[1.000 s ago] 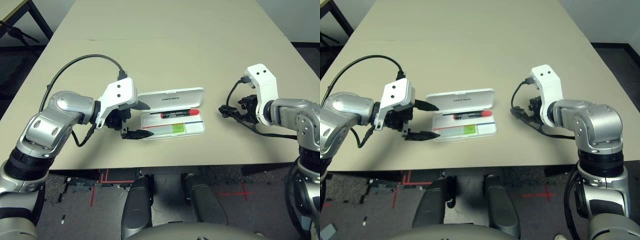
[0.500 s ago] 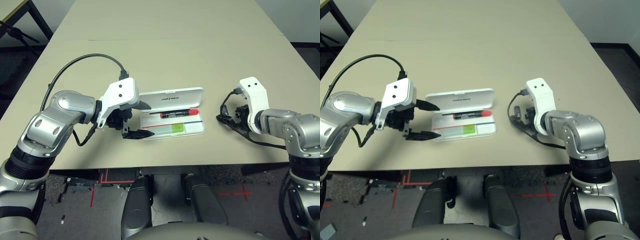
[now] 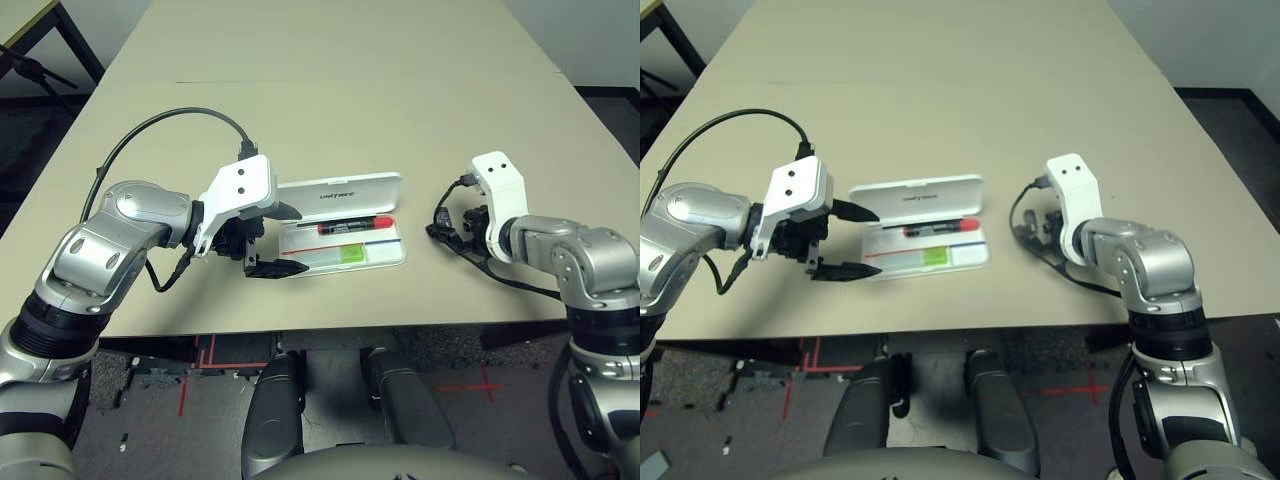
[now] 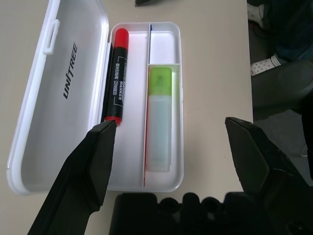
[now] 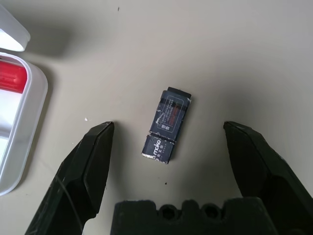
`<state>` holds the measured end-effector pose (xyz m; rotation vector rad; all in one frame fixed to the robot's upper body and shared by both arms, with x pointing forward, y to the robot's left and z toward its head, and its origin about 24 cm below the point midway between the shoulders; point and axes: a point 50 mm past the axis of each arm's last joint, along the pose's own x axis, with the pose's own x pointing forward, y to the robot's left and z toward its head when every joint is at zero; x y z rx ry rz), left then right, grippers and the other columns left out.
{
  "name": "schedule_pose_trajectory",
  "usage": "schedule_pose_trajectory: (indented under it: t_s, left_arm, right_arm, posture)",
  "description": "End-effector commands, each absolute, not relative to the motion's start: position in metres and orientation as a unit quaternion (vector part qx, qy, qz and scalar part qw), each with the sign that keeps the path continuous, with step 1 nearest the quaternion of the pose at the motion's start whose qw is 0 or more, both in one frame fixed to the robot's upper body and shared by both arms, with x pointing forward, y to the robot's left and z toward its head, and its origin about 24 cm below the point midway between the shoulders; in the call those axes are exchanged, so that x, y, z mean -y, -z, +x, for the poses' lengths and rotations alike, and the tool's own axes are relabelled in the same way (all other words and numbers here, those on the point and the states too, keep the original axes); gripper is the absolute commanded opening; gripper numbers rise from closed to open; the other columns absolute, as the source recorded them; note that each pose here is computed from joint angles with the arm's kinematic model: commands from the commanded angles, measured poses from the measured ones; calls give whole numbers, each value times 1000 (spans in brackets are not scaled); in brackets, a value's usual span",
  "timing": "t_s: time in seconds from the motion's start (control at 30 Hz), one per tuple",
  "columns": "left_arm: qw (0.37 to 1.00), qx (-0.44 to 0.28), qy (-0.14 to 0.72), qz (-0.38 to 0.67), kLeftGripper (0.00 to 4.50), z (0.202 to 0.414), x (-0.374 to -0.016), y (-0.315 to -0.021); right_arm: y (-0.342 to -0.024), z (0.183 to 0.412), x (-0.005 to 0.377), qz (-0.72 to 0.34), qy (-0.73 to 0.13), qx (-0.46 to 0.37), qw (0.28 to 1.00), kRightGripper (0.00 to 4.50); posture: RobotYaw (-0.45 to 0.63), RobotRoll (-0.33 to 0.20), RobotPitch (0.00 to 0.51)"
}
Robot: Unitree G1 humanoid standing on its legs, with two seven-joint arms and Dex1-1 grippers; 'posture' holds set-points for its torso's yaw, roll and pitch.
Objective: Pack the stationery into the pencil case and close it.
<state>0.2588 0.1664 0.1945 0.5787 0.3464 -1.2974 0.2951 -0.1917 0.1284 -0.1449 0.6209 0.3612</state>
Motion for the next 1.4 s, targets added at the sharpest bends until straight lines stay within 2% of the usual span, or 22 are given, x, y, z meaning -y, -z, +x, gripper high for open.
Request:
schedule_pose_trajectory:
  t_s: [0.03, 0.27, 0.33, 0.8, 0.93, 1.03, 1.23, 1.4]
  left_arm:
    - [738, -163, 598, 267, 4500, 257, -164, -191]
    - [739, -167, 596, 265, 4500, 257, -167, -183]
    - [739, -167, 597, 265, 4500, 257, -167, -183]
    - [734, -174, 601, 264, 4500, 258, -167, -185]
    - [733, -175, 602, 265, 4500, 257, -166, -184]
    - [733, -177, 602, 265, 4500, 256, -167, -182]
    - [733, -180, 601, 263, 4500, 254, -167, -179]
    - [735, -182, 599, 262, 4500, 254, -168, -178]
  right_arm:
    - [-117, 295, 184, -70, -195, -320, 924, 3577]
    - [-118, 295, 186, -88, -201, -312, 924, 917]
    - [-121, 295, 187, -97, -213, -307, 923, 318]
    - [-173, 288, 228, -245, -463, -252, 814, 310]
    - [-178, 285, 234, -269, -542, -234, 761, 310]
    - [-176, 287, 237, -294, -557, -234, 740, 310]
    - [-171, 290, 215, -300, -637, -183, 686, 310]
    - [-171, 294, 198, -312, -658, -149, 669, 310]
  posture:
    - [8, 0, 184]
    - [7, 0, 187]
    - [6, 0, 189]
    - [-7, 0, 195]
    - [-6, 0, 196]
    - [-3, 0, 197]
    - [8, 0, 199]
    - [23, 0, 204]
